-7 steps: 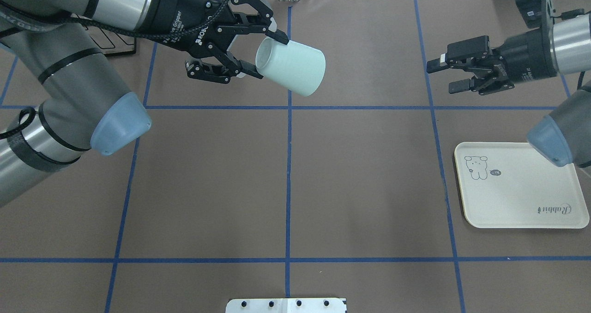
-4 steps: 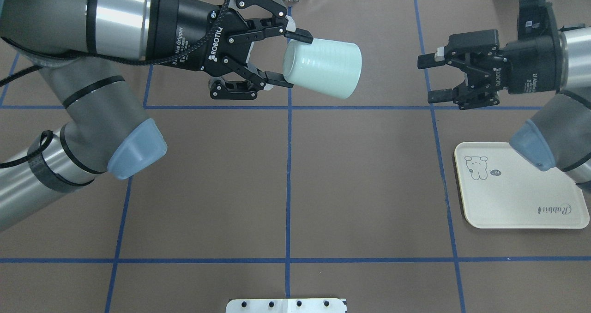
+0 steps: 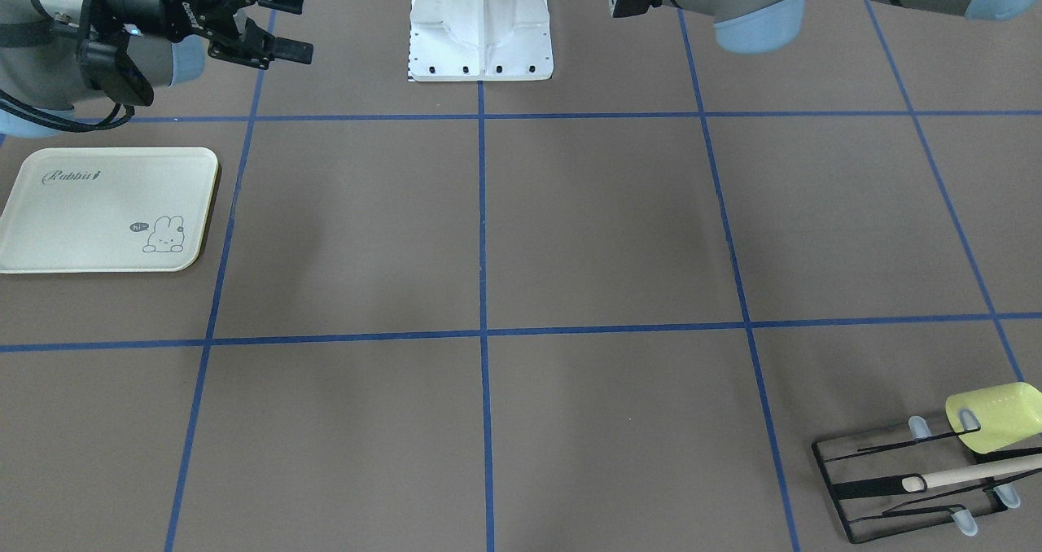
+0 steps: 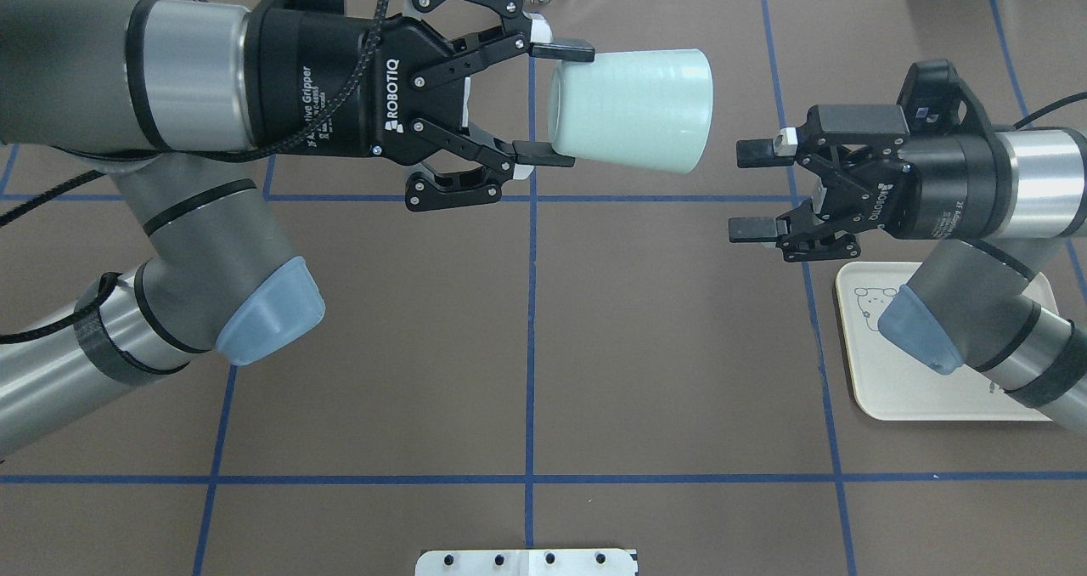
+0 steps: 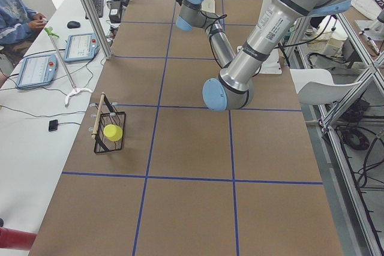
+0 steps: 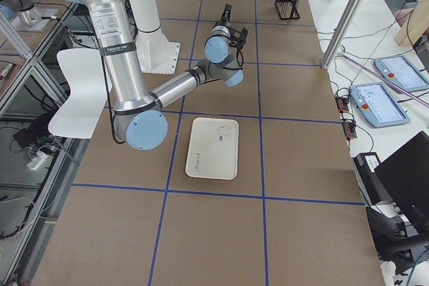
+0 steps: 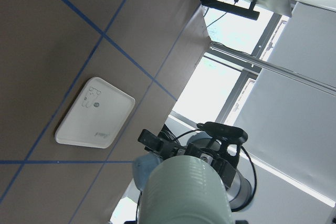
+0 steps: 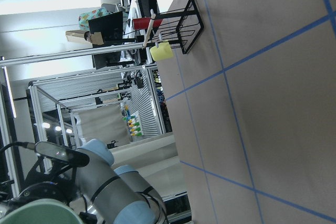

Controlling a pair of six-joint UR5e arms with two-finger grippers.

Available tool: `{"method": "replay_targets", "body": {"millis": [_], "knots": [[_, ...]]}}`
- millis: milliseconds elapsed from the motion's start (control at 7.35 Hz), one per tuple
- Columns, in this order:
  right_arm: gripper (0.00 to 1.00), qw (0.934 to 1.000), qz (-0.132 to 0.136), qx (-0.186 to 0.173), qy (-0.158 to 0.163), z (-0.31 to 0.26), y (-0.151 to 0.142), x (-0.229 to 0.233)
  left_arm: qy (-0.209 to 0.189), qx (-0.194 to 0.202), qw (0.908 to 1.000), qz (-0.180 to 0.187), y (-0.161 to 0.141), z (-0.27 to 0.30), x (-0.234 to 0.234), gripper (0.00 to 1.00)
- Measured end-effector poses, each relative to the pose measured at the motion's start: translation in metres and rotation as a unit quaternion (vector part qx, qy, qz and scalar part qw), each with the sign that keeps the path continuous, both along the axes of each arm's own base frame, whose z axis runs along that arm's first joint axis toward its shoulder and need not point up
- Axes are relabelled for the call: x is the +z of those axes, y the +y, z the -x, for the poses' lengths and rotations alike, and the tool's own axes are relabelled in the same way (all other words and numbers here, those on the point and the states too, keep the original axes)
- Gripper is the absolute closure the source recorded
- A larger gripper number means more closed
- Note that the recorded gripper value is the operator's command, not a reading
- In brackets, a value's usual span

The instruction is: Left arm grabs green cup and hands to right arm on tray

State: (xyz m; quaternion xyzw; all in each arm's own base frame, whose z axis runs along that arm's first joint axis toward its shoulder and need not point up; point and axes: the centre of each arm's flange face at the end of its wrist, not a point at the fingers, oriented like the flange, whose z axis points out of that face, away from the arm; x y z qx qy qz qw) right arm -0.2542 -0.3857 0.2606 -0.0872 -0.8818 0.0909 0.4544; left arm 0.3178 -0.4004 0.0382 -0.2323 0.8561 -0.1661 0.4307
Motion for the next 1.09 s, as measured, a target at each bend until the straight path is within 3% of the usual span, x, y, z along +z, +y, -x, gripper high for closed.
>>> {"method": "replay_targets", "body": {"millis": [272,1089], "knots": [[0.06,0.9985,0.01,-0.017,-0.051,0.009,0.011,-0.005,0.014,0.005,0.9999,0.006,0.004,-0.003,0.008,1.0],[0.1,0.9957,0.014,-0.014,-0.091,0.021,0.011,-0.029,0.027,0.009,0.9994,0.022,0.016,-0.024,0.002,1.0]]}}
